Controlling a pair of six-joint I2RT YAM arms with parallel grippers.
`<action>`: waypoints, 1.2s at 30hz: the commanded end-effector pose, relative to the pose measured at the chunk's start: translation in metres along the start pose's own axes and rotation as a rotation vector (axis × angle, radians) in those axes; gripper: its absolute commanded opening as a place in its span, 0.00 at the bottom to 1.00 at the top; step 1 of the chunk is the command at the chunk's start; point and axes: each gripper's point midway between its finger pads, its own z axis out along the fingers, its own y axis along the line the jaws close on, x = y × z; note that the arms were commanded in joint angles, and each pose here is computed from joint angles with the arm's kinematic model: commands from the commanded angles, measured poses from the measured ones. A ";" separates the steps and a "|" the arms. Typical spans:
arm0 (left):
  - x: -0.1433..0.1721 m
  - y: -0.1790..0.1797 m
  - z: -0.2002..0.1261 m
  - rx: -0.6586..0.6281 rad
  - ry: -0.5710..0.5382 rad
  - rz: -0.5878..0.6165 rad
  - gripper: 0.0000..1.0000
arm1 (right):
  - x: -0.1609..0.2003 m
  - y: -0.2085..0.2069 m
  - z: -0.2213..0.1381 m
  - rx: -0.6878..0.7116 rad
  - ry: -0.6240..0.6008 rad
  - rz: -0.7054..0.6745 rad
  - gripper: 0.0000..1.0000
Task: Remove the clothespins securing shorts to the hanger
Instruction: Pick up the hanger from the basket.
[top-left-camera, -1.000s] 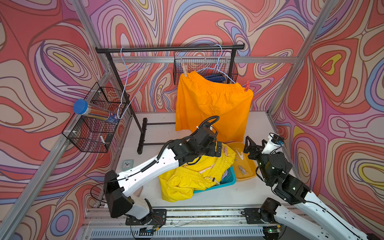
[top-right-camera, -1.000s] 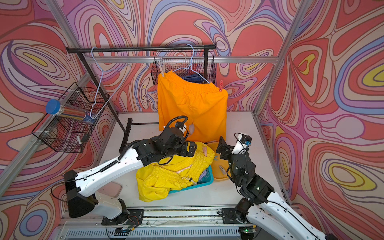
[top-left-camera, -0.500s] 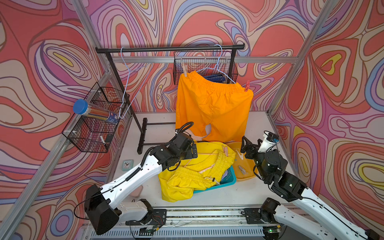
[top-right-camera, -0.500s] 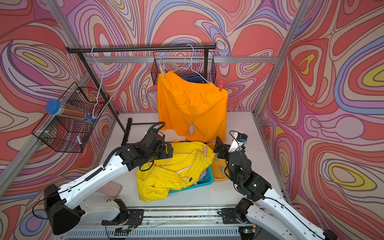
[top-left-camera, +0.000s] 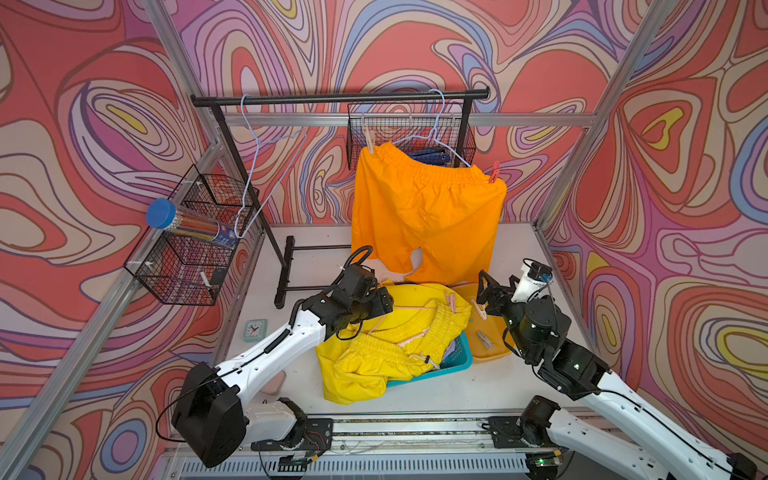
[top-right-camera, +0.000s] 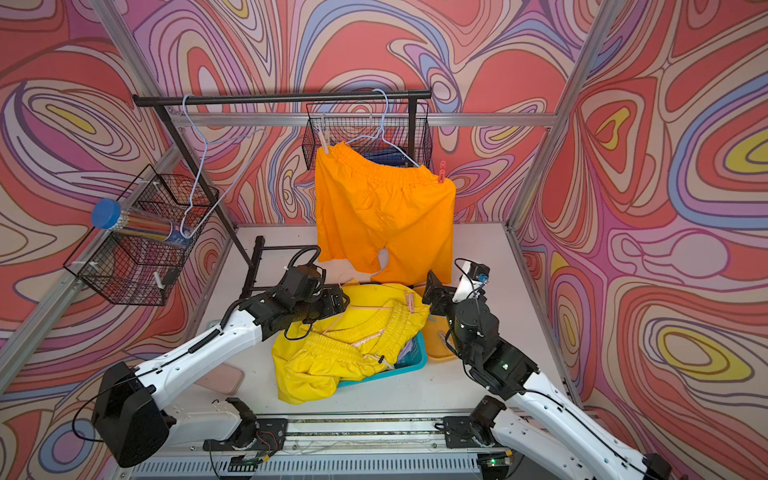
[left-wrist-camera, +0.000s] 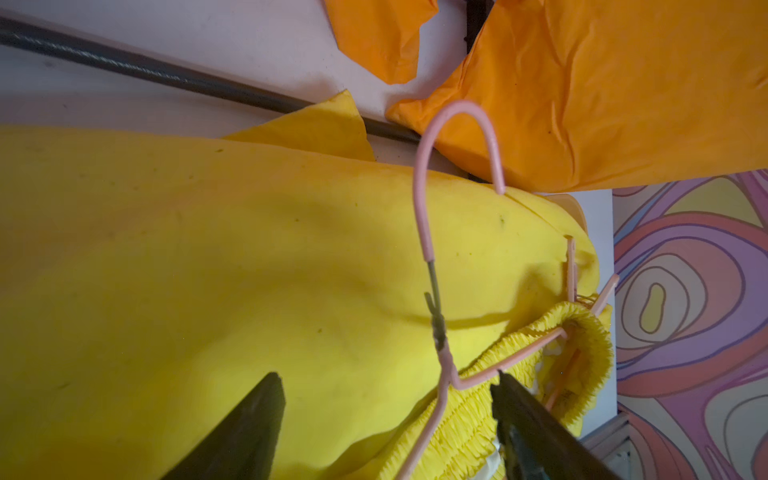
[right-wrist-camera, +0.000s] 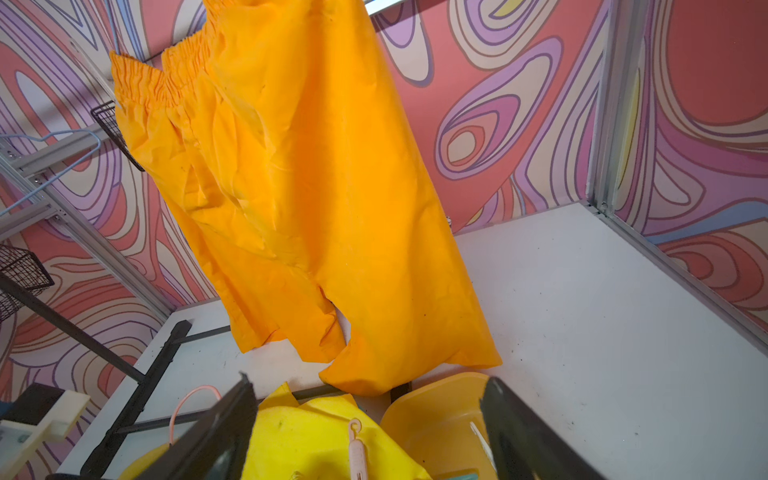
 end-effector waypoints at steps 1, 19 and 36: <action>-0.008 -0.019 0.013 0.121 0.013 -0.066 0.73 | -0.004 0.007 0.004 -0.013 0.007 0.015 0.87; -0.009 -0.055 0.032 0.344 0.086 -0.087 0.37 | 0.003 0.011 0.009 -0.023 0.027 0.011 0.86; -0.006 -0.082 0.017 0.440 0.155 0.020 0.08 | 0.008 0.021 0.011 -0.066 0.067 -0.019 0.86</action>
